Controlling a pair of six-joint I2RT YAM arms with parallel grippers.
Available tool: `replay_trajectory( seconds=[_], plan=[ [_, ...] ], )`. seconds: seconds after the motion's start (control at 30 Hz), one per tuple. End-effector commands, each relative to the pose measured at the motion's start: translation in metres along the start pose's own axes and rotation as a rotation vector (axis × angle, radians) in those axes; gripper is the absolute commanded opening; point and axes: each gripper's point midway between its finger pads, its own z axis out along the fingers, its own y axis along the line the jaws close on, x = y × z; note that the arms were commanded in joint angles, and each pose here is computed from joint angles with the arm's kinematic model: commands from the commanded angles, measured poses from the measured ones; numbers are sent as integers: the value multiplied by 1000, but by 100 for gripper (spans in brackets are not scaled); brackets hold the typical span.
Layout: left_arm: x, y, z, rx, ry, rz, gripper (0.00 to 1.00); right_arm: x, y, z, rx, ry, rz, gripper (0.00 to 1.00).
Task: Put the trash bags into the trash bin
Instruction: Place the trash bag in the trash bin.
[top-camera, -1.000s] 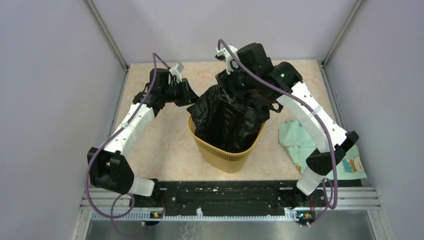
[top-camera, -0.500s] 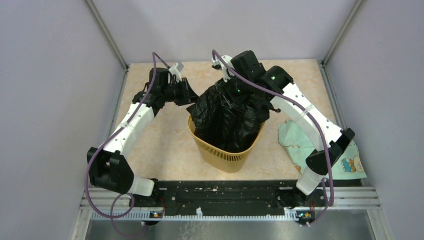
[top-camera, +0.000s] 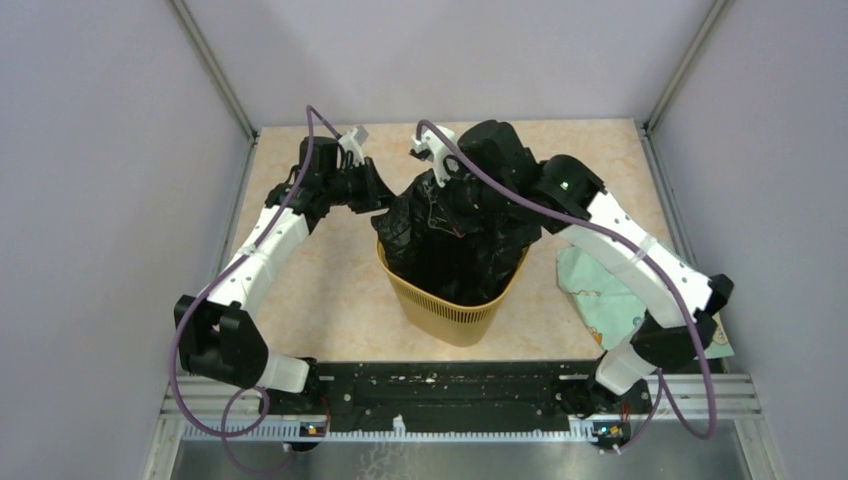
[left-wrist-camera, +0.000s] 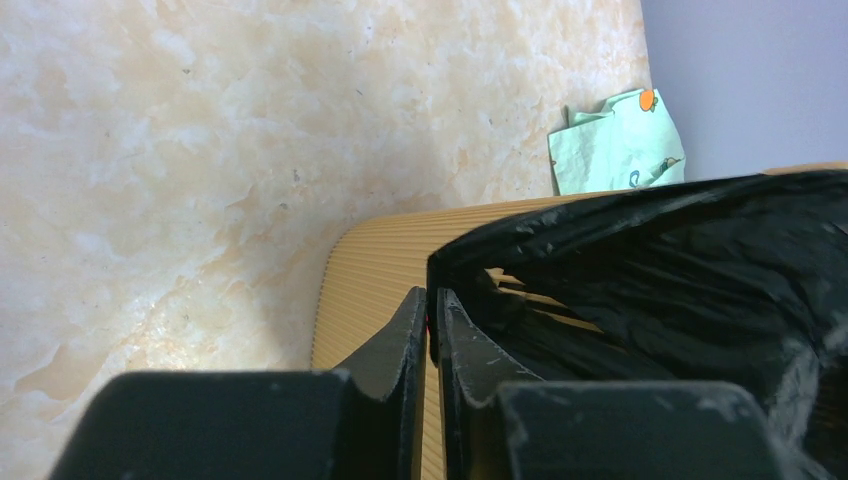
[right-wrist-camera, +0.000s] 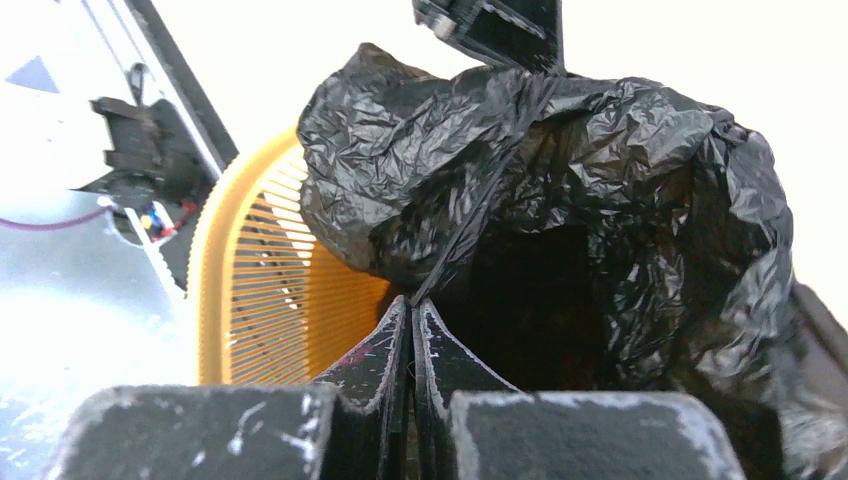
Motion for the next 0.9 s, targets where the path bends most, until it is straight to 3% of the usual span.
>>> replay_trajectory(
  seconds=[0.0,0.87],
  plan=[
    [-12,-16,-14,36,-41,54,11,-24,32,-42,-85,-157,16,0],
    [-1,-19,-37,8,-49,100,5,25,101,-50,-247,-109,69,0]
  ],
)
